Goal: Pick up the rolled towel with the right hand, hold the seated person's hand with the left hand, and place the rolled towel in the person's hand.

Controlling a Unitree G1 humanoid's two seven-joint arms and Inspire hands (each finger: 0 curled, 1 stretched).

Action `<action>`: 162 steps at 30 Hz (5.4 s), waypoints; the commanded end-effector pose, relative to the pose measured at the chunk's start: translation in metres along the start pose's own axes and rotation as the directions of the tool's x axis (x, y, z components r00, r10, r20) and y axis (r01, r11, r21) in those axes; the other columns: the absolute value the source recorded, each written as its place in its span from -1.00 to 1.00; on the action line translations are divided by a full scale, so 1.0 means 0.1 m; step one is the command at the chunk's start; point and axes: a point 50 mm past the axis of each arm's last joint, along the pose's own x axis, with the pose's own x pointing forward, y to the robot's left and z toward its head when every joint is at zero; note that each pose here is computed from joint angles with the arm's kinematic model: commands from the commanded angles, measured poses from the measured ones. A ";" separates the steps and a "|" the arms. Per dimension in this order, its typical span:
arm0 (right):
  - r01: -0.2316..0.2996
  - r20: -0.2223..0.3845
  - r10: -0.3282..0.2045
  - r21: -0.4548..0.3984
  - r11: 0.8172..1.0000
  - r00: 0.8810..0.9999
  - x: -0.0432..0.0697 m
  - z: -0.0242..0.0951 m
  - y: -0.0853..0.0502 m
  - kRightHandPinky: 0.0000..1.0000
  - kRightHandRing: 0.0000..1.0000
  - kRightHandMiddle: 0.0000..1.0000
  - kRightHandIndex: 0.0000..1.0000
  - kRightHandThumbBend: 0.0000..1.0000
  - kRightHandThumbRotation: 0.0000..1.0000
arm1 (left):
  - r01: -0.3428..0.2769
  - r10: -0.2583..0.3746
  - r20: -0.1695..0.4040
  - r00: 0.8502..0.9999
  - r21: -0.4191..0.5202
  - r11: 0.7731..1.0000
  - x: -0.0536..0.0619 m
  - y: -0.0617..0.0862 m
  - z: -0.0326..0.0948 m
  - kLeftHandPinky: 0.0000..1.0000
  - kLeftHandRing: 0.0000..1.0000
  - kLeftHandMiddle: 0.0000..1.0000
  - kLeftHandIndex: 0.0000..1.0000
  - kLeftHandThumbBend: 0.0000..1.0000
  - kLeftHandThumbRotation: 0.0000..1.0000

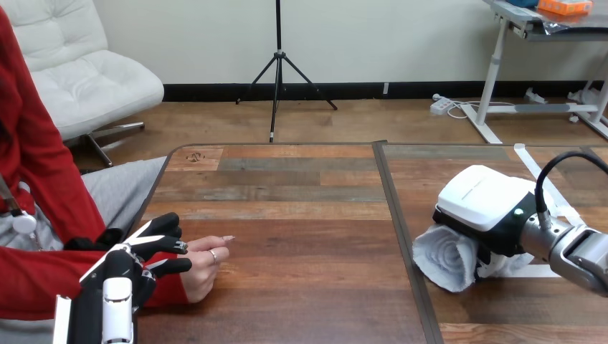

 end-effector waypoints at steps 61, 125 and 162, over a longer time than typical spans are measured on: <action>0.619 -0.303 -0.548 0.503 0.604 0.780 -0.28 -0.59 -1.02 -0.25 -0.18 -0.09 -0.10 0.49 -1.00 | 0.150 -0.153 -0.009 0.988 0.255 0.955 0.27 0.03 -0.08 0.39 0.61 0.60 0.32 0.13 -0.06; 0.689 -0.580 -0.415 0.701 0.183 0.701 -0.50 -0.51 -0.40 -0.28 -0.17 -0.11 -0.12 0.52 -1.00 | 0.138 -0.260 0.057 0.964 0.729 0.670 0.74 0.09 0.26 0.58 0.89 0.97 0.90 1.00 0.28; 0.666 -0.571 -0.377 0.719 0.197 0.729 -0.48 -0.46 -0.32 -0.28 -0.20 -0.14 -0.13 0.55 -1.00 | 0.178 -0.372 -0.037 0.928 0.918 0.353 0.98 0.18 0.24 0.66 0.81 0.84 0.81 1.00 0.35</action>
